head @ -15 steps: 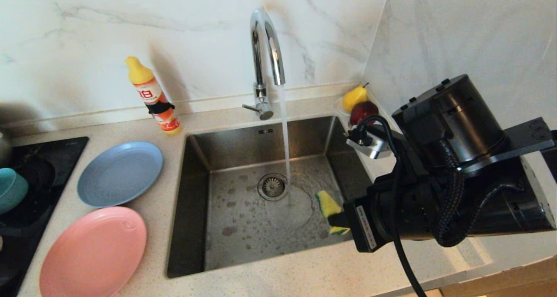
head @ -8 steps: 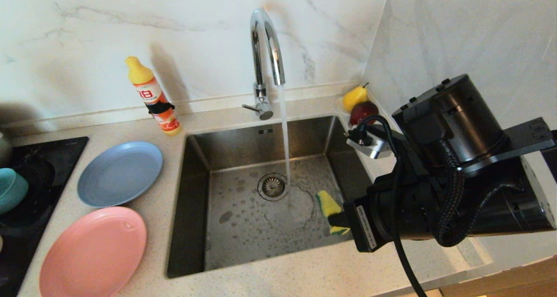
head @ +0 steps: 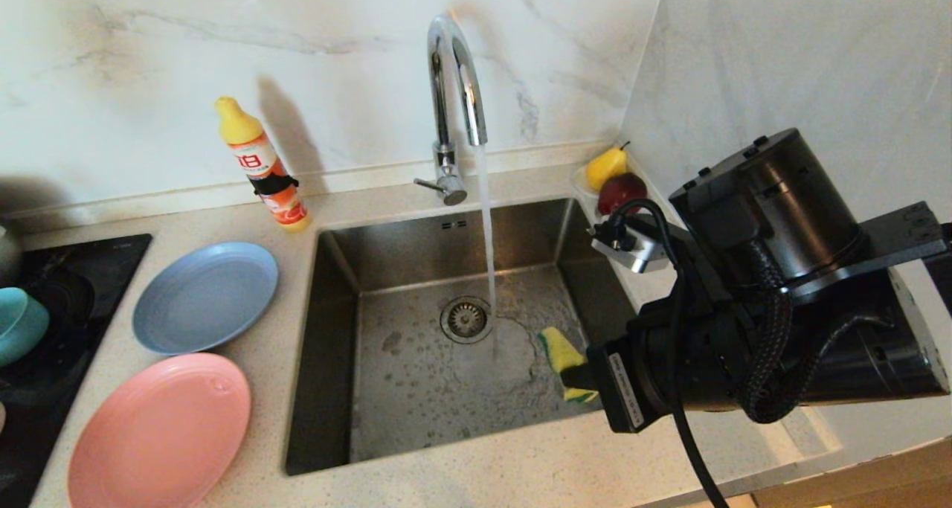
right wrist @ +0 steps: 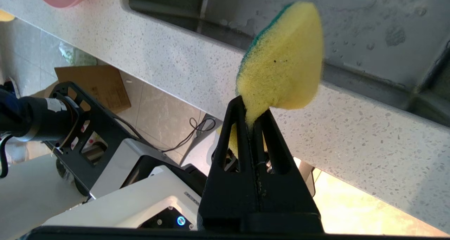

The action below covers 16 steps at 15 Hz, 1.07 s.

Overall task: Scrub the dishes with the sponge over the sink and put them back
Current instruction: Wash the plate

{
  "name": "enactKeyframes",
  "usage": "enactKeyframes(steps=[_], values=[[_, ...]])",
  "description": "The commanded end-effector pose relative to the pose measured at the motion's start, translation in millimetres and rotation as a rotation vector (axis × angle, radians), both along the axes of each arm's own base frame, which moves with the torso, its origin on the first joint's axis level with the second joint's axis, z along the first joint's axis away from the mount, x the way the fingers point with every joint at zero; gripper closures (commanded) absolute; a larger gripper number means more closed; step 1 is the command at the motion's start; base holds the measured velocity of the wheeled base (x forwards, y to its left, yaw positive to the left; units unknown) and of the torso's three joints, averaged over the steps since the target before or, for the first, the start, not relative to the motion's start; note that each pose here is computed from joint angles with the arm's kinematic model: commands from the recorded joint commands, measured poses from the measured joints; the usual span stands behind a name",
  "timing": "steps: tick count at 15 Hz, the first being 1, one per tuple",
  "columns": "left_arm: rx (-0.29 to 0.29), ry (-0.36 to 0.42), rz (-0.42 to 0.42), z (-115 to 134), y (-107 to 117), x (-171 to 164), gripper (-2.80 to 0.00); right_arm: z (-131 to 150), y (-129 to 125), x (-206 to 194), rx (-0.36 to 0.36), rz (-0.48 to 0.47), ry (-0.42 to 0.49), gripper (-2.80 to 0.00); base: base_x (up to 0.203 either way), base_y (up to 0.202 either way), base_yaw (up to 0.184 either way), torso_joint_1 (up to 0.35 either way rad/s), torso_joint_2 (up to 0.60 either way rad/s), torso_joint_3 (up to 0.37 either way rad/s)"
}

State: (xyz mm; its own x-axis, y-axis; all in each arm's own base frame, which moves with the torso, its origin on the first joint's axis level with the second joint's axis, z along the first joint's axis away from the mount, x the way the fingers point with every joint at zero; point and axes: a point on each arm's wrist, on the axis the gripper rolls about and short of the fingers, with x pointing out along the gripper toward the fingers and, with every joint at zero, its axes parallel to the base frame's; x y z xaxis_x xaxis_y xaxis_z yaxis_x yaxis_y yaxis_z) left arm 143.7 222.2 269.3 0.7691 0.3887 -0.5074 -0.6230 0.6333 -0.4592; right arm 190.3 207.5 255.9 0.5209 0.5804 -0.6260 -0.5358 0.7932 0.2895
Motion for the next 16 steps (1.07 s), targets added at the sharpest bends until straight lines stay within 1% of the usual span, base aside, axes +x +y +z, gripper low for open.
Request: enactKeyframes(steps=[1, 2, 4, 6, 9, 12, 13, 15, 16], values=[[0.100, 0.031, -0.142, 18.0, -41.4, 20.2, 0.00, -2.3, 2.4, 2.1, -0.007, -0.003, 0.006, 0.00, 0.000, 0.000, 0.000, 0.000, 0.00, 0.000], [0.110, 0.083, -0.184, 14.5, -50.1, 36.4, 0.00, -1.8, 2.8, 2.5, -0.007, -0.004, 0.005, 0.00, 0.000, 0.000, 0.000, 0.000, 0.00, 0.000], [0.104, 0.174, -0.273, 1.0, -61.4, 67.2, 0.00, 0.4, 1.2, 1.2, -0.004, -0.006, -0.002, 0.00, 0.000, 0.000, 0.000, 0.000, 0.00, 0.000], [0.081, 0.235, -0.342, -16.1, -62.1, 97.4, 0.00, 0.0, 1.0, 1.0, -0.007, -0.008, 0.002, 0.00, 0.000, 0.000, 0.000, 0.000, 0.00, 0.000], [0.046, 0.300, -0.389, -40.0, -56.1, 137.2, 0.00, 0.7, 0.4, 0.6, -0.006, -0.009, 0.001, 0.00, 0.000, 0.000, 0.000, 0.000, 0.00, 0.000], [0.021, 0.348, -0.395, -63.3, -44.2, 167.8, 0.00, -0.8, 1.2, 1.8, -0.009, -0.010, 0.004, 0.00, 0.000, 0.000, 0.000, 0.000, 0.00, 0.000], [0.024, 0.369, -0.391, -70.0, -44.0, 175.7, -2.80, -1.3, 1.2, 2.5, -0.011, -0.011, 0.004, 0.00, 0.000, 0.000, 0.000, 0.000, 0.00, 0.000], [0.034, 0.395, -0.376, -78.5, -41.9, 188.5, -2.80, -0.4, 0.4, 2.2, -0.009, -0.012, 0.002, 0.00, 0.000, 0.000, 0.000, 0.000, 0.00, 0.000], [0.034, 0.394, -0.376, -79.7, -40.9, 192.2, -2.80, -0.5, -0.2, 1.7, -0.010, -0.012, 0.003, 0.00, 0.000, 0.000, 0.000, 0.000, 0.00, 0.000]])
